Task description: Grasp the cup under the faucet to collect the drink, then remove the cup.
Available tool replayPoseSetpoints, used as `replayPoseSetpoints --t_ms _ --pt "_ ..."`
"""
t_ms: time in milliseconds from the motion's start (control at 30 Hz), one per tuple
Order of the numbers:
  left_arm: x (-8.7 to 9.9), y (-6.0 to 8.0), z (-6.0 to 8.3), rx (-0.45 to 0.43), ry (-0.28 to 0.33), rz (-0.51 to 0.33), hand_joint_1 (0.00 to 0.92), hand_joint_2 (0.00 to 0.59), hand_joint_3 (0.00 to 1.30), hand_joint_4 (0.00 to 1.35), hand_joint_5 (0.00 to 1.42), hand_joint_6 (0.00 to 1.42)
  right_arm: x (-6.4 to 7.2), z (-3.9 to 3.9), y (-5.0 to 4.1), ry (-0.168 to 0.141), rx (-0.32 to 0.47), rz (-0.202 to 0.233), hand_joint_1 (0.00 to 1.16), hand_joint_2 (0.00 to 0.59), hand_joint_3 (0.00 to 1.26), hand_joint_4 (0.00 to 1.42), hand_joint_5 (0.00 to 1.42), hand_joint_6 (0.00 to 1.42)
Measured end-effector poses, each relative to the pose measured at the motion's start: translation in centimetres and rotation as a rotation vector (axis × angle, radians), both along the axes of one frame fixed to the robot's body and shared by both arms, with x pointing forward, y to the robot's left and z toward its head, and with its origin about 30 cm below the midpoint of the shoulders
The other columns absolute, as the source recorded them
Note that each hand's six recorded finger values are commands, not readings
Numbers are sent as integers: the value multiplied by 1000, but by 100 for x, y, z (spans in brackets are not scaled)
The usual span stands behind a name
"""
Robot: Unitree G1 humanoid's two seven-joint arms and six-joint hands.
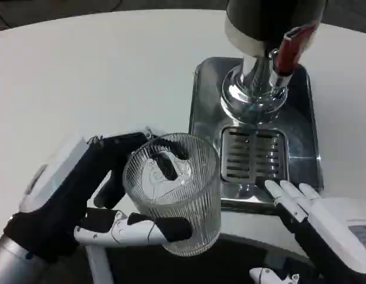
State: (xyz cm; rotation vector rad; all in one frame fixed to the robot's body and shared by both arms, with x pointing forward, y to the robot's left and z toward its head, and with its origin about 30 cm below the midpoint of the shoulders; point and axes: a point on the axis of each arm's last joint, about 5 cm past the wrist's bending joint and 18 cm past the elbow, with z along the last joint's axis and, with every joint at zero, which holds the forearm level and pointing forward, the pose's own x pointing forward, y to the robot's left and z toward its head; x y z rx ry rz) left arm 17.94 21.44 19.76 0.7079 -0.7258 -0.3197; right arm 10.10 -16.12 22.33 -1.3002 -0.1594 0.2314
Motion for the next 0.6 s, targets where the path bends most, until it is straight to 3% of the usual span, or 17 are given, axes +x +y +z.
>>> replayPoseSetpoints --t_ms 600 --pt "0 0 0 0 0 0 522 17 1065 1222 1376 1424 -8 -7 -10 4 13 -18 224 354 24 0 0 0"
